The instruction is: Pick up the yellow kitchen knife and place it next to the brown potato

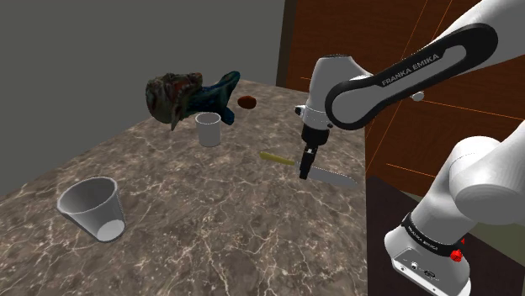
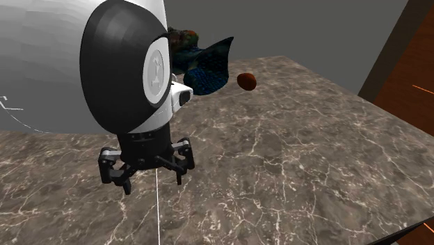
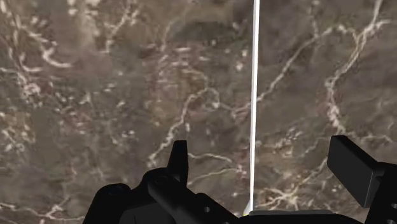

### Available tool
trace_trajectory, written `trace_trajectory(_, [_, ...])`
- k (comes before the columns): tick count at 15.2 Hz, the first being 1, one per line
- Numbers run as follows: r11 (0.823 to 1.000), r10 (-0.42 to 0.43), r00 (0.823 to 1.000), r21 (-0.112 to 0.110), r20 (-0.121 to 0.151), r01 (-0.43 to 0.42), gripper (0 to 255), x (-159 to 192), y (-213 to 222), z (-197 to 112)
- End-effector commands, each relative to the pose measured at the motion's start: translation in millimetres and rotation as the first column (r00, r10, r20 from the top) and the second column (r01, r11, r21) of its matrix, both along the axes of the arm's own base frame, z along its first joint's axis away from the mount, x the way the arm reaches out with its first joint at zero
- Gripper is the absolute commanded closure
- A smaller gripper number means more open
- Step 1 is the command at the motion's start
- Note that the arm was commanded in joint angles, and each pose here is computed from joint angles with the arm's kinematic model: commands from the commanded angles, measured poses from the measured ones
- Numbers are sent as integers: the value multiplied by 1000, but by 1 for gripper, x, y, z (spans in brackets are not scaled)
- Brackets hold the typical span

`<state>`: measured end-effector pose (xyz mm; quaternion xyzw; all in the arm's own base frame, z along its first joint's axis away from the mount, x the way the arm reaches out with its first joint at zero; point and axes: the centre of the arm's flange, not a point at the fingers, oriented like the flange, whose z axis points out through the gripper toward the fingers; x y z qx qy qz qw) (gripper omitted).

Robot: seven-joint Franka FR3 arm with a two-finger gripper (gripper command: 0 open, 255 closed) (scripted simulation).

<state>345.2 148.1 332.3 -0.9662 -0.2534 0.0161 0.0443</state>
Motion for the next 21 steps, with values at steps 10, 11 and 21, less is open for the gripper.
trace_trajectory(10, [1000, 0, 1000, 0, 1, 0, 255, -1, 1, -3])
trace_trajectory(11, [1000, 0, 1000, 0, 1, 0, 255, -1, 1, -3])
trace_trajectory(21, [1000, 0, 1000, 0, 1, 0, 255, -1, 1, 13])
